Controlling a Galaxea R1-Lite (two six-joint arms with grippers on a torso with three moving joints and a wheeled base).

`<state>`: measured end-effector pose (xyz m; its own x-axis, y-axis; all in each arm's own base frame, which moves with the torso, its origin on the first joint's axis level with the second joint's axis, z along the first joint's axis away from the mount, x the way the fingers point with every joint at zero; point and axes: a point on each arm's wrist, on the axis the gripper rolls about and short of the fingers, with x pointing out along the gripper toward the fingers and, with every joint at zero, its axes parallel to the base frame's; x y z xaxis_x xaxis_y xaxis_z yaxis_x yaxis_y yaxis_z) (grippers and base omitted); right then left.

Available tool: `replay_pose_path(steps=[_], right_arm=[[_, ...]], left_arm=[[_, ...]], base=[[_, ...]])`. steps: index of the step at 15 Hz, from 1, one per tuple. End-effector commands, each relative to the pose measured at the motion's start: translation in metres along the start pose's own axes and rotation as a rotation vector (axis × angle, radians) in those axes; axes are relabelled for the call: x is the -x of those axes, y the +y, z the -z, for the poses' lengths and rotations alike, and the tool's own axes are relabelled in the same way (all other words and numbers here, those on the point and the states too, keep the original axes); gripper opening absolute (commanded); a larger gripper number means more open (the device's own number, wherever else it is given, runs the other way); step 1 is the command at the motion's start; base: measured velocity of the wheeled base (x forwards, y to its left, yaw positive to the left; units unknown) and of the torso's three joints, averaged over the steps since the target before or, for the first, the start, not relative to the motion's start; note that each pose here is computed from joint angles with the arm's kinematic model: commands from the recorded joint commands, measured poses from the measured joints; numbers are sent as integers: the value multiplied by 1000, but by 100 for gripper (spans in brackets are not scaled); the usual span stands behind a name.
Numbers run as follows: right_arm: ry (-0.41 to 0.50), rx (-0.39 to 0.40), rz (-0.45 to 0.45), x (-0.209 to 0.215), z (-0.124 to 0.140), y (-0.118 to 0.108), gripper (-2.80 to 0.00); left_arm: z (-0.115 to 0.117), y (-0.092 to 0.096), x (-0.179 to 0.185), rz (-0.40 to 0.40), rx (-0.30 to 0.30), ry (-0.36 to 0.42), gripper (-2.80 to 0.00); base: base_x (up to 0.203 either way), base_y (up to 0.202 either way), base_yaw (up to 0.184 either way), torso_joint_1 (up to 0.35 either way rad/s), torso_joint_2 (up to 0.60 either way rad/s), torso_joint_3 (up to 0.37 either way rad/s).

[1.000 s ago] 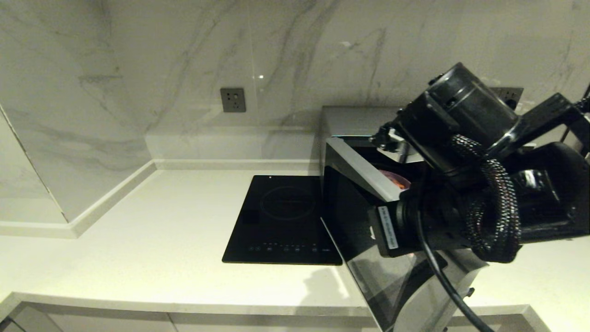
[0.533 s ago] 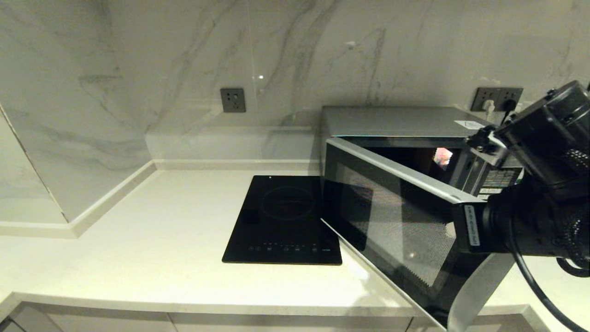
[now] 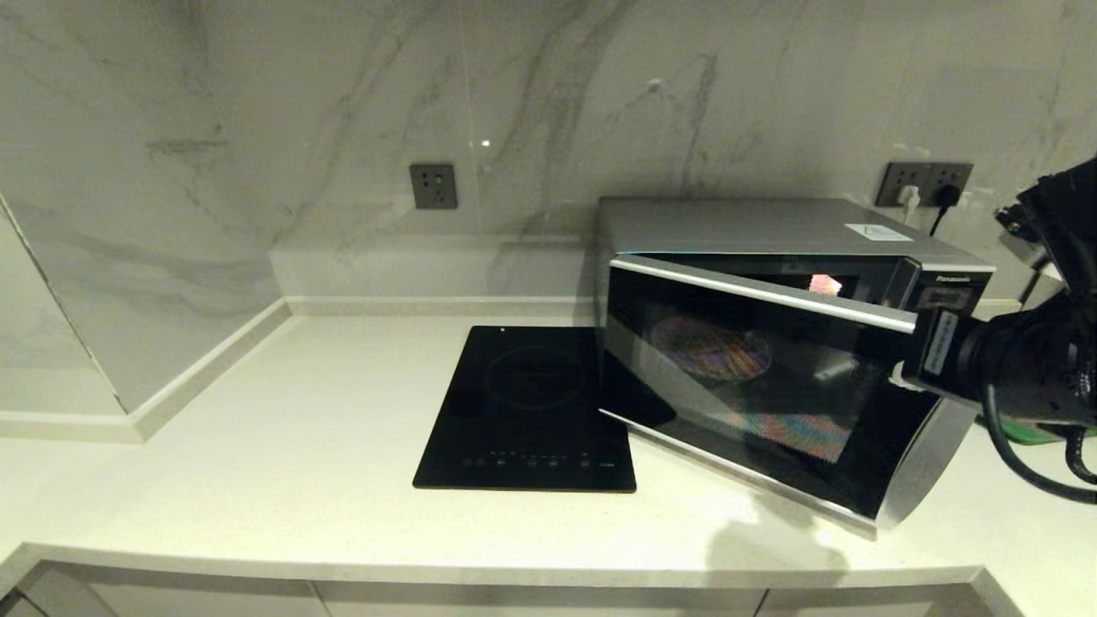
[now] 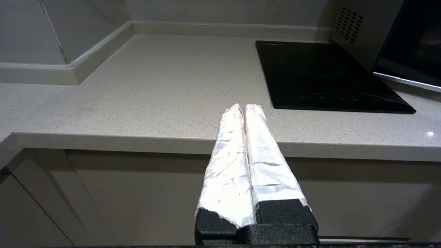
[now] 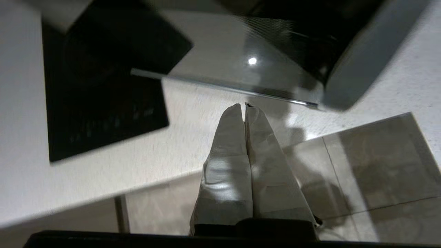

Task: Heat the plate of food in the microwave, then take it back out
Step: Close the microwave oven

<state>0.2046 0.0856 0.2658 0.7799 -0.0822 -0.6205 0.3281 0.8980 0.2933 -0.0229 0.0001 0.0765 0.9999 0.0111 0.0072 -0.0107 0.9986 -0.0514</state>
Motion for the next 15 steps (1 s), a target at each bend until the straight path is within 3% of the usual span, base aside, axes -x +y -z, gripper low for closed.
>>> replay_pose_path(steps=[1,7,11,15], right_arm=[[-33,-92,90,-17,-16,-17,-280],[-97,-247,140,-74,-52,-43,-280],[-132,-299,191,-118,-67,-56,-280],[-135,-338,159,-138,-84,-63,-280]], left_arm=[[0,0,0,0,1,-1,-280],[0,0,0,-1,1,-1,-280],[0,0,0,-1,1,-2,-280],[0,0,0,-1,1,-1,-280]], base=[[0,0,0,0,0,0],[0,0,0,0,0,0],[0,0,0,0,0,0],[0,0,0,0,0,0]])
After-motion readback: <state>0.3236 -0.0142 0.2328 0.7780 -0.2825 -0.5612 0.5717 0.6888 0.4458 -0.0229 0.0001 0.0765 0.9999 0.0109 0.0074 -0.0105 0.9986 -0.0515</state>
